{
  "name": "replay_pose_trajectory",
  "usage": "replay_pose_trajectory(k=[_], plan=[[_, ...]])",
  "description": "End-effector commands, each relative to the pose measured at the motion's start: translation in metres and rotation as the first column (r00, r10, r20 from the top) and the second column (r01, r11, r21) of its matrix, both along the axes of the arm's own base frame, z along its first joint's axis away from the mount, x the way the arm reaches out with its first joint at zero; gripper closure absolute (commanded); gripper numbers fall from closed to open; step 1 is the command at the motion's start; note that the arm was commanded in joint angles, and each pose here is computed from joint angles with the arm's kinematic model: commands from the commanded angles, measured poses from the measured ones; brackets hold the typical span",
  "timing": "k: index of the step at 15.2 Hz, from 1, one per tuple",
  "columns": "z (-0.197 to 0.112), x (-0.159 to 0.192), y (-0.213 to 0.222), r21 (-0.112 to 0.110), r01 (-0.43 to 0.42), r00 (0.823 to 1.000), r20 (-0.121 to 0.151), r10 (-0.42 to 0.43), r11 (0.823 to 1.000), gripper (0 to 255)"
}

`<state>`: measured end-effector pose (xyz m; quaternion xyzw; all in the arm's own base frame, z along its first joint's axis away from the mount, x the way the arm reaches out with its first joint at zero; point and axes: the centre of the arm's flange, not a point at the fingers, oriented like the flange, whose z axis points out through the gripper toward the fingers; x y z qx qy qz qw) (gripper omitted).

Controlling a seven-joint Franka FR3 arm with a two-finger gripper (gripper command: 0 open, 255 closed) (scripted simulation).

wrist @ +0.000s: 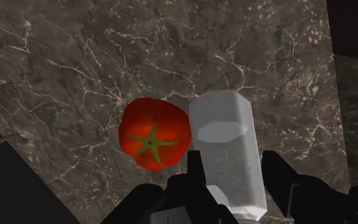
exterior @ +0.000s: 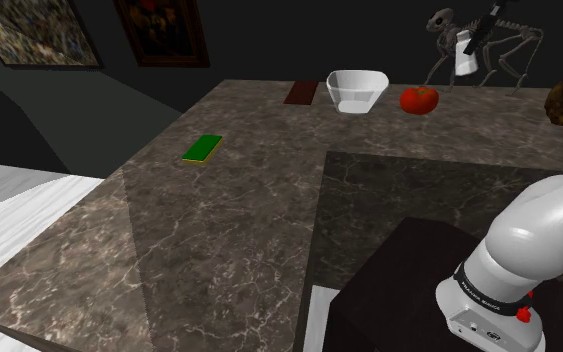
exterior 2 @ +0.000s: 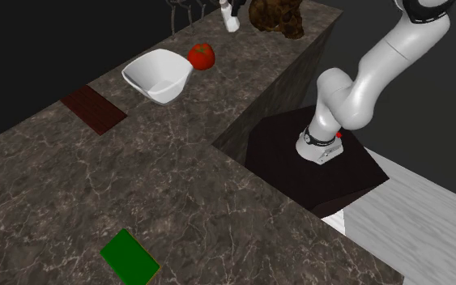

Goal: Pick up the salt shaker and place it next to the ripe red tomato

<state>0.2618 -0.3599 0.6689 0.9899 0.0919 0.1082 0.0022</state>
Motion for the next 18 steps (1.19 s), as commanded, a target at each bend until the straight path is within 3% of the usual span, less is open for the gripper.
replay_pose_trajectory(k=[1,7,18], plan=[[0.002,-0.011,-0.027,-0.001,-0.001,1.000,0.000,0.001,1.000,255],[0.003,-0.040,-0.100,-0.001,-0.001,1.000,0.000,0.001,1.000,255],[-0.055,-0.040,-0.100,-0.001,-0.001,1.000,0.000,0.001,1.000,255]])
